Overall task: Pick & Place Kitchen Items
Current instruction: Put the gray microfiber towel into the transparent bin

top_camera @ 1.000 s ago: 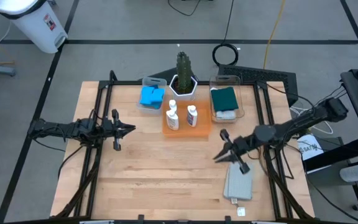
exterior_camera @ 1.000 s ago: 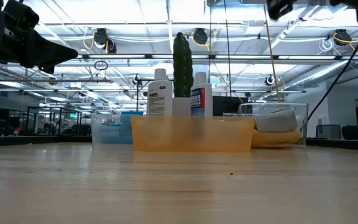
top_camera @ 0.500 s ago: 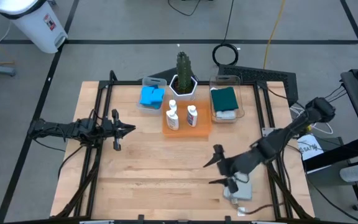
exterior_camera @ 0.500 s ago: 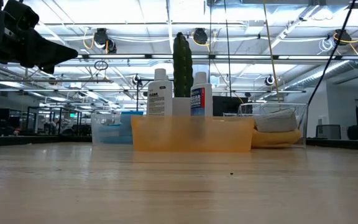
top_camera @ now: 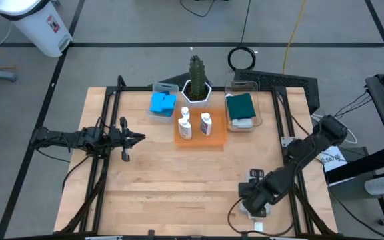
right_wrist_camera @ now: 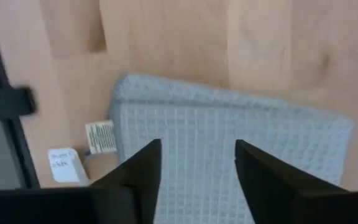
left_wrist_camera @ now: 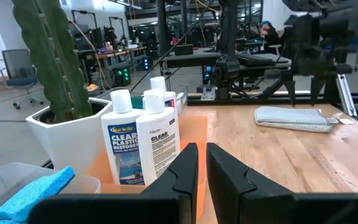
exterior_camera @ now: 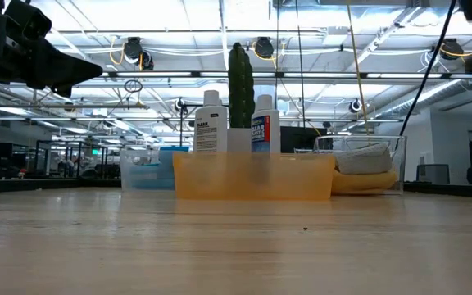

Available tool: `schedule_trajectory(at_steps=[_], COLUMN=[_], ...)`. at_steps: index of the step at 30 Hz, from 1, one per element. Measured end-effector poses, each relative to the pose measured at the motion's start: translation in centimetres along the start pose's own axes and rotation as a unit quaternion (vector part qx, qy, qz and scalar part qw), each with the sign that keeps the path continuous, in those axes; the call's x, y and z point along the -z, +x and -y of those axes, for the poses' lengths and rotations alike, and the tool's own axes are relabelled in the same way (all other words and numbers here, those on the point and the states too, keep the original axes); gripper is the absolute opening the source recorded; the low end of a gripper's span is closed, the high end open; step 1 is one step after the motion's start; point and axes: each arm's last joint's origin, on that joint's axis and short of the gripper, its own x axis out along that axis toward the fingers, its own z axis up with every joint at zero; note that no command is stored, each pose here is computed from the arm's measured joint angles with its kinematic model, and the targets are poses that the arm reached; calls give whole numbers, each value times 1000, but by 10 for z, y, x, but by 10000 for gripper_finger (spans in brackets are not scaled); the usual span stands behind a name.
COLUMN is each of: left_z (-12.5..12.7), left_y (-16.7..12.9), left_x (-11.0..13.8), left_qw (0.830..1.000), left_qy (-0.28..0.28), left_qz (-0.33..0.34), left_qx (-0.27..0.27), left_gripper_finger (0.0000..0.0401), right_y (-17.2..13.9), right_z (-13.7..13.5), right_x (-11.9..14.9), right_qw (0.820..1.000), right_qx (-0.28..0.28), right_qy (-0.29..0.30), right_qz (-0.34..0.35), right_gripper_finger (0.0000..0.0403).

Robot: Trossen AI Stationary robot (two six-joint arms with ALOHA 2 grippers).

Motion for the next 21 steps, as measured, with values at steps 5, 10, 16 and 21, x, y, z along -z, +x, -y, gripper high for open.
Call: schedule_trajectory(at_steps=[5, 10, 16, 21], left_z=[0, 0, 0, 0], left_y=[0, 0, 0, 0], left_x=[0, 0, 0, 0], left_qw=[1000, 1000, 1000, 1000], left_qy=[0, 0, 0, 0], left_qz=[0, 0, 0, 0], left_qx=[0, 0, 0, 0], left_gripper_finger=[37, 37, 37, 37], right_y=[21, 39, 58, 66], right_z=[2, 9, 21, 24], right_x=[14, 21, 24, 8], right_qw=[999, 999, 1000, 997], right_qx=[21, 16, 3, -38], right_qy=[0, 0, 6, -21], right_qz=[-32, -40, -16, 62], right_gripper_finger=[122, 42, 12, 2])
